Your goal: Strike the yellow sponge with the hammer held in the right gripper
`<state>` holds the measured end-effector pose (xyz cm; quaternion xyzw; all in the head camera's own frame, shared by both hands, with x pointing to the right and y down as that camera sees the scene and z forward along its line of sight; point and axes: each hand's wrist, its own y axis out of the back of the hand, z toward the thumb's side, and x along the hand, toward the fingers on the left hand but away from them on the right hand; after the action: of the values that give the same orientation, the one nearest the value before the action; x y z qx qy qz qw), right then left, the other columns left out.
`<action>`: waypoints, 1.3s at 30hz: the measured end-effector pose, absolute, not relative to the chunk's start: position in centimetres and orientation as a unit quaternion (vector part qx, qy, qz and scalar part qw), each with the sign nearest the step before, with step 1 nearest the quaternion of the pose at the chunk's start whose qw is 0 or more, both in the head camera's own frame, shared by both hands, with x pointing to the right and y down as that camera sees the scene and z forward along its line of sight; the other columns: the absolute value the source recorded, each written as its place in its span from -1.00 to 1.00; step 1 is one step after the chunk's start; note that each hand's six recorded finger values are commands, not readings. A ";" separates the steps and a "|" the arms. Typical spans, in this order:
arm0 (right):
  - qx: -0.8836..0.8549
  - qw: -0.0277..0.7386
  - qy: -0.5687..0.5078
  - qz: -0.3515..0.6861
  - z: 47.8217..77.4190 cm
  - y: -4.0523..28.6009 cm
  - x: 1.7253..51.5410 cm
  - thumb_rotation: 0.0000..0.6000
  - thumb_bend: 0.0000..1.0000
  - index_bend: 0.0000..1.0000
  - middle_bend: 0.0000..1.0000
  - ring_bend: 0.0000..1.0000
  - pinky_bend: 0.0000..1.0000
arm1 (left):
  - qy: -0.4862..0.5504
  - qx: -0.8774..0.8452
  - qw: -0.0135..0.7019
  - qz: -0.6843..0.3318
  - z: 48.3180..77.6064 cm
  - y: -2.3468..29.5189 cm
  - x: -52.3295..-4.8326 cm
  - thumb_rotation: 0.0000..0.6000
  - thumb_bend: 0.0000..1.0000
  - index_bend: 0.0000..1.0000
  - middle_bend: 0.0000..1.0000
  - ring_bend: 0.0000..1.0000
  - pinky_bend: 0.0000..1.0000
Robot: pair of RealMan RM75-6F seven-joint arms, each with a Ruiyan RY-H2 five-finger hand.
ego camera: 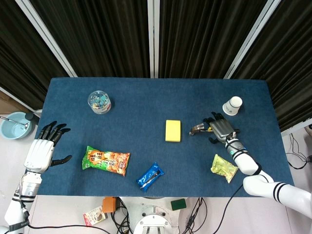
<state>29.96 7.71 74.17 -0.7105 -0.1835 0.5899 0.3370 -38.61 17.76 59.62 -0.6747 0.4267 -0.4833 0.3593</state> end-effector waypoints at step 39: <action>-0.719 0.329 -0.193 0.581 76.1 7.5 29.7 1.00 0.12 -0.03 -0.13 -0.68 -0.58 | 0.439 -0.667 0.354 -0.486 59.3 18.6 -39.6 1.00 -0.82 -0.55 -0.69 -0.90 -0.78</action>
<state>29.65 7.51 76.14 -0.7194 -0.1928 0.5806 0.3289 -39.62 18.63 59.35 -0.6675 0.4394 -0.4855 0.3544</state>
